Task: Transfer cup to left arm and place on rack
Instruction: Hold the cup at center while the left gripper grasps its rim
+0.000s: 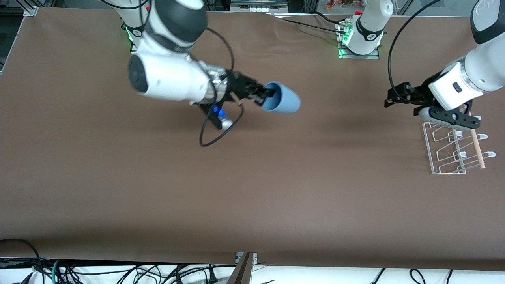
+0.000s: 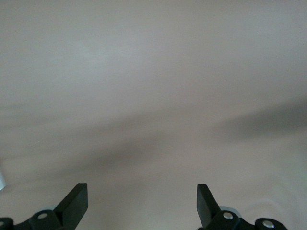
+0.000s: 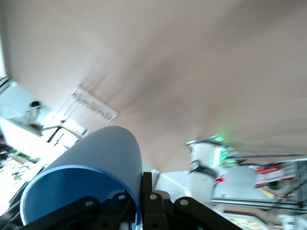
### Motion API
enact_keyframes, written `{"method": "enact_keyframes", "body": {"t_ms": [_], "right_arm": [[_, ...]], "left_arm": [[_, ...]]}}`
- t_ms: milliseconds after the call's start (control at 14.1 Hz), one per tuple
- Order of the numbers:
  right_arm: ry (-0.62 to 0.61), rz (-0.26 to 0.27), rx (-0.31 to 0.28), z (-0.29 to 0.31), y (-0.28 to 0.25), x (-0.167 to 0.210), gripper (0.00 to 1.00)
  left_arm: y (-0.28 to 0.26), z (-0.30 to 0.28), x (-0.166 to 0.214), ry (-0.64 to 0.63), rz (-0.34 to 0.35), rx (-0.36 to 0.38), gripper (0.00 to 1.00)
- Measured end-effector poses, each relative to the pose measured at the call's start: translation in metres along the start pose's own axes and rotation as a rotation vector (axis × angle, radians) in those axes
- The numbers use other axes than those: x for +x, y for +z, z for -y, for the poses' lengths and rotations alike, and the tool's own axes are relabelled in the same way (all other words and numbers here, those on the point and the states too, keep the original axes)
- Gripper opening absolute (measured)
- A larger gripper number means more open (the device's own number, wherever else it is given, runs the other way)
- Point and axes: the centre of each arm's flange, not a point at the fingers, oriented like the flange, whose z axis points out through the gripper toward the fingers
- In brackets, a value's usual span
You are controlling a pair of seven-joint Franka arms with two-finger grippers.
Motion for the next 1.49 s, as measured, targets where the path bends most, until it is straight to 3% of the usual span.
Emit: {"method": "enact_keyframes", "body": {"t_ms": [213,497,782,1066,1279,1492], "right_arm": [[0.006,0.029,0.037,0.003,0.019,-0.031,0.06],[0.007,0.033,0.035,0.002,0.021,-0.033,0.06],[0.008,0.033,0.034,0.002,0.022,-0.032,0.06],[0.007,0.034,0.033,0.002,0.023,-0.033,0.06],[0.006,0.034,0.034,0.002,0.022,-0.033,0.06],[0.007,0.028,0.037,0.003,0.020,-0.032,0.06]], "left_arm": [[0.001,-0.016,0.001,0.235,-0.018,-0.127,1.00],[0.005,-0.037,-0.005,0.634,-0.031,-0.290,1.00],[0.017,-0.069,-0.005,0.982,-0.088,-0.411,1.00],[0.027,-0.126,0.002,1.124,-0.153,-0.384,1.00],[0.048,-0.159,0.010,1.146,-0.231,-0.335,1.00],[0.069,-0.177,0.012,1.163,-0.266,-0.311,1.00]]}}
